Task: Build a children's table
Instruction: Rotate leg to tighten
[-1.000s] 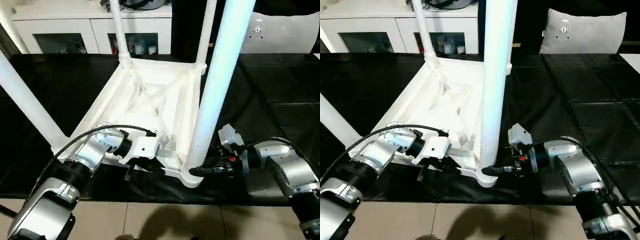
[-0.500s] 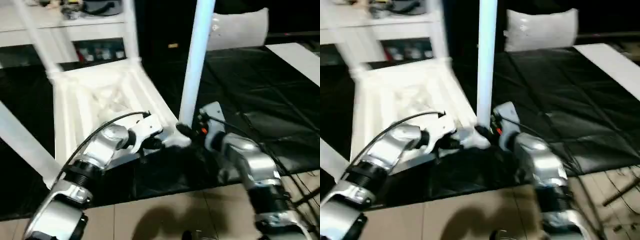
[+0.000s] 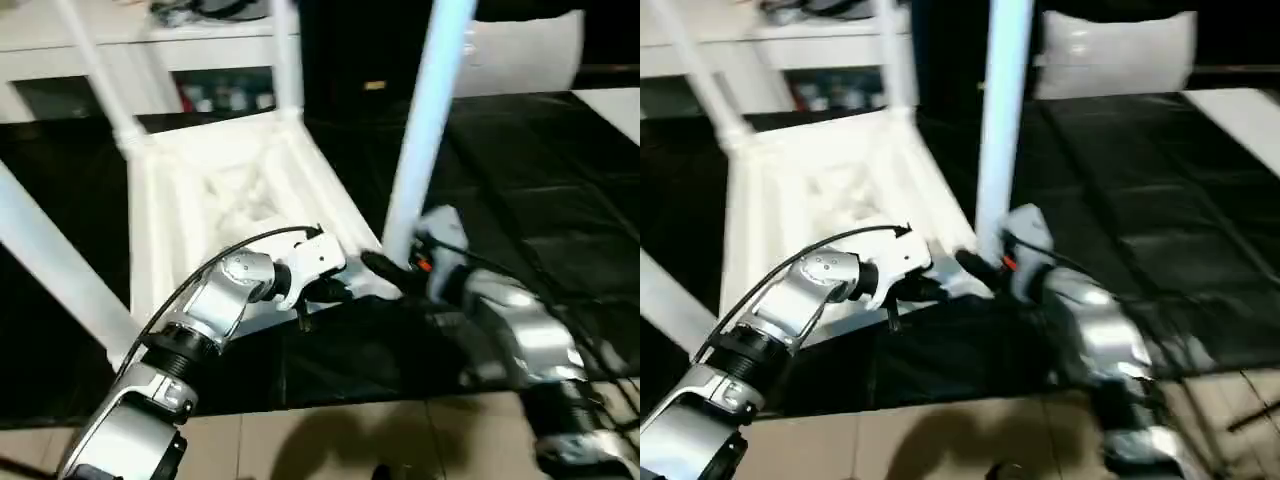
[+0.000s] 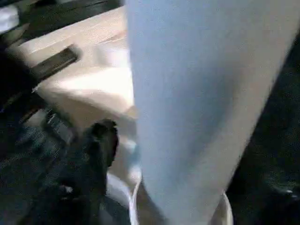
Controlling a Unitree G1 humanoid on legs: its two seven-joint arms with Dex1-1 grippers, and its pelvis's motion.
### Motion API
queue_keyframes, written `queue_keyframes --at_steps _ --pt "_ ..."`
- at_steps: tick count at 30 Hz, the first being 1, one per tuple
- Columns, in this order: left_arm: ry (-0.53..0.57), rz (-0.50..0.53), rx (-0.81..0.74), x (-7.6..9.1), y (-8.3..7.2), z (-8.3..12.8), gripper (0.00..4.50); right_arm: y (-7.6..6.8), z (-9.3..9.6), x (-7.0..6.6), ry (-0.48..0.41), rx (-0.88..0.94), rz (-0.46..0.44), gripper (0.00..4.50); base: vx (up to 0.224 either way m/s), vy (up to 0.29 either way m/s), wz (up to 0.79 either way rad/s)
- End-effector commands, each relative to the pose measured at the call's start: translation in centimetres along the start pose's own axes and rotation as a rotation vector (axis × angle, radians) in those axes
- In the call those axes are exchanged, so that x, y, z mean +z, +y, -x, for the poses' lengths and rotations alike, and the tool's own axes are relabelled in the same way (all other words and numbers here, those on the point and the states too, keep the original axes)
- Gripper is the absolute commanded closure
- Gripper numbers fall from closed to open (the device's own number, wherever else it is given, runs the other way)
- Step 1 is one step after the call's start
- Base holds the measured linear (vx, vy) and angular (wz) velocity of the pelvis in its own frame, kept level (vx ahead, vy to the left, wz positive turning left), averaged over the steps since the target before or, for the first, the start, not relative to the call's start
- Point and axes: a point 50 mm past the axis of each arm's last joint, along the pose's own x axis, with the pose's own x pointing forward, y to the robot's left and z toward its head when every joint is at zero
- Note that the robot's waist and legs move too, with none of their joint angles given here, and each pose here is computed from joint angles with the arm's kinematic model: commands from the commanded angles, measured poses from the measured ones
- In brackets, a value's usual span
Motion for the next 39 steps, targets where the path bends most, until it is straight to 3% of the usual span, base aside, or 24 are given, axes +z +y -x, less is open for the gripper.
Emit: queue_keyframes --at_steps 1,2,8,12,23,35,39 --pt "0.019 -0.055 -0.052 -0.3 0.0 0.4 4.50 0.1 0.8 0.2 0.003 0.069 0.040 0.86 0.000 0.000 0.00" --pt "0.016 -0.069 -0.065 -0.4 0.0 0.5 4.50 -0.1 1.1 0.2 0.011 0.079 0.048 0.57 0.000 0.000 0.00" --pt "0.043 -0.128 -0.177 -0.9 -0.1 1.4 4.50 -0.7 3.3 0.7 0.058 0.240 0.136 0.57 0.000 0.000 0.00" --pt "0.051 -0.175 -0.254 -1.0 -0.3 1.7 4.50 -0.4 3.5 0.9 0.056 0.332 0.160 0.57 0.000 0.000 0.00" --pt "0.045 -0.285 -0.470 -0.7 -1.9 1.8 4.50 0.5 2.5 0.5 0.083 0.511 0.114 1.42 0.000 0.000 0.00" --pt "0.045 -0.310 -0.514 -0.6 -2.3 1.6 4.50 1.5 1.5 0.1 0.072 0.580 0.084 2.43 0.000 0.000 0.00" --pt "0.046 -0.283 -0.517 -0.8 -2.4 1.6 4.50 1.8 1.6 -0.1 0.057 0.594 0.053 2.55 0.000 0.000 0.00"
